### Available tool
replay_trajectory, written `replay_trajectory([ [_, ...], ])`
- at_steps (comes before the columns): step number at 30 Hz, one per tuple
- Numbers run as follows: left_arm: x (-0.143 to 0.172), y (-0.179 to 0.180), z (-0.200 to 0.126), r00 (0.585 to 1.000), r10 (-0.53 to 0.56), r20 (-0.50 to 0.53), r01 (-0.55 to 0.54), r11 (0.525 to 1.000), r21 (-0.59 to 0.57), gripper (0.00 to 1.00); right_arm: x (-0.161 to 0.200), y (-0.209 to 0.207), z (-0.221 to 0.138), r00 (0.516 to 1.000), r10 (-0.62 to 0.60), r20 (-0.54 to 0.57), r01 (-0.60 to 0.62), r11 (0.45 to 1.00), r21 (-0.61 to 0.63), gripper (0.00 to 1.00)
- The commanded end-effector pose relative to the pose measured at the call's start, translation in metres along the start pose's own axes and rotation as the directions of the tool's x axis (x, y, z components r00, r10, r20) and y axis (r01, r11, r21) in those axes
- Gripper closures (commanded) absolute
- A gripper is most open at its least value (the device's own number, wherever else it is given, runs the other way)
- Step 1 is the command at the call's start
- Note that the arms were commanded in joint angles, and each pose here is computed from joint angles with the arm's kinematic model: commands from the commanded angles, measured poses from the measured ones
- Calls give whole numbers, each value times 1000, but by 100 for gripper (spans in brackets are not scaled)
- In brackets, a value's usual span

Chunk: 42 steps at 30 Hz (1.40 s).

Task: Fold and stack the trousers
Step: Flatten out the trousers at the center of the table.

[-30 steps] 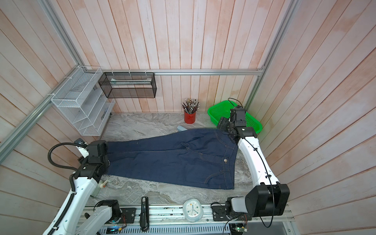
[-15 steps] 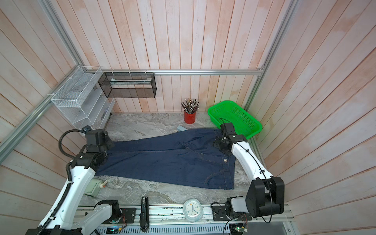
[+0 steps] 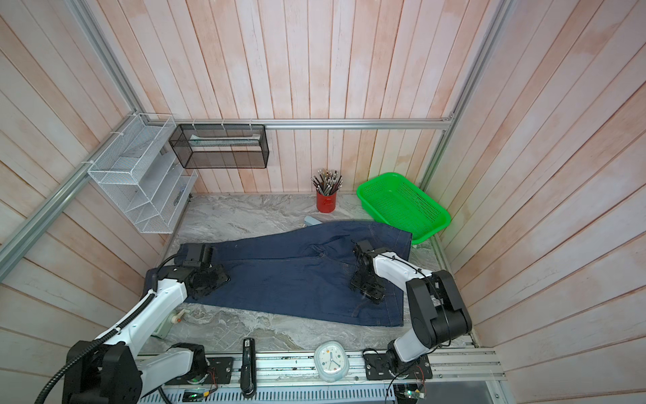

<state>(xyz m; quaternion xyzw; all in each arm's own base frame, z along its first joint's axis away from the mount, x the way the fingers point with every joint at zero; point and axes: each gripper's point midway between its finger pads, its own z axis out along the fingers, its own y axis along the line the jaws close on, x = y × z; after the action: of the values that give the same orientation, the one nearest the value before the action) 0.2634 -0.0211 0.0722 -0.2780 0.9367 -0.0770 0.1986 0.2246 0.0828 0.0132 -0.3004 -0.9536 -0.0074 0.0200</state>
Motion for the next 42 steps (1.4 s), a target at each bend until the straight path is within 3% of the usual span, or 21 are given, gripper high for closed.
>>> replay_trajectory([
  [1,3,5,7,997,-65,-28,66,998,15,38,7,-72,32,990,132,-47,-112,947,301,21],
  [5,-8,12,-1,996,-87,6,87,996,-12,34,12,-108,40,962,257,-87,-205,898,390,24],
  [13,-36,23,-27,986,-128,111,133,991,-34,32,-11,-145,2,937,340,81,-344,852,394,23],
  [19,-81,-1,-48,974,-102,203,99,995,28,31,-52,-84,-43,978,113,173,-152,960,233,23],
  [25,-120,-11,-19,984,-38,175,45,998,-37,32,-63,13,-93,929,-164,331,132,984,115,21],
  [33,-149,7,38,992,40,123,-9,968,-249,35,-52,74,-107,892,-220,395,278,956,-95,21],
  [37,-161,19,55,990,70,121,-24,939,-342,32,-49,80,-107,888,-230,399,299,947,-120,21],
  [42,-167,25,79,994,70,80,-36,931,-363,31,-51,83,-111,878,-235,417,314,940,-133,21],
])
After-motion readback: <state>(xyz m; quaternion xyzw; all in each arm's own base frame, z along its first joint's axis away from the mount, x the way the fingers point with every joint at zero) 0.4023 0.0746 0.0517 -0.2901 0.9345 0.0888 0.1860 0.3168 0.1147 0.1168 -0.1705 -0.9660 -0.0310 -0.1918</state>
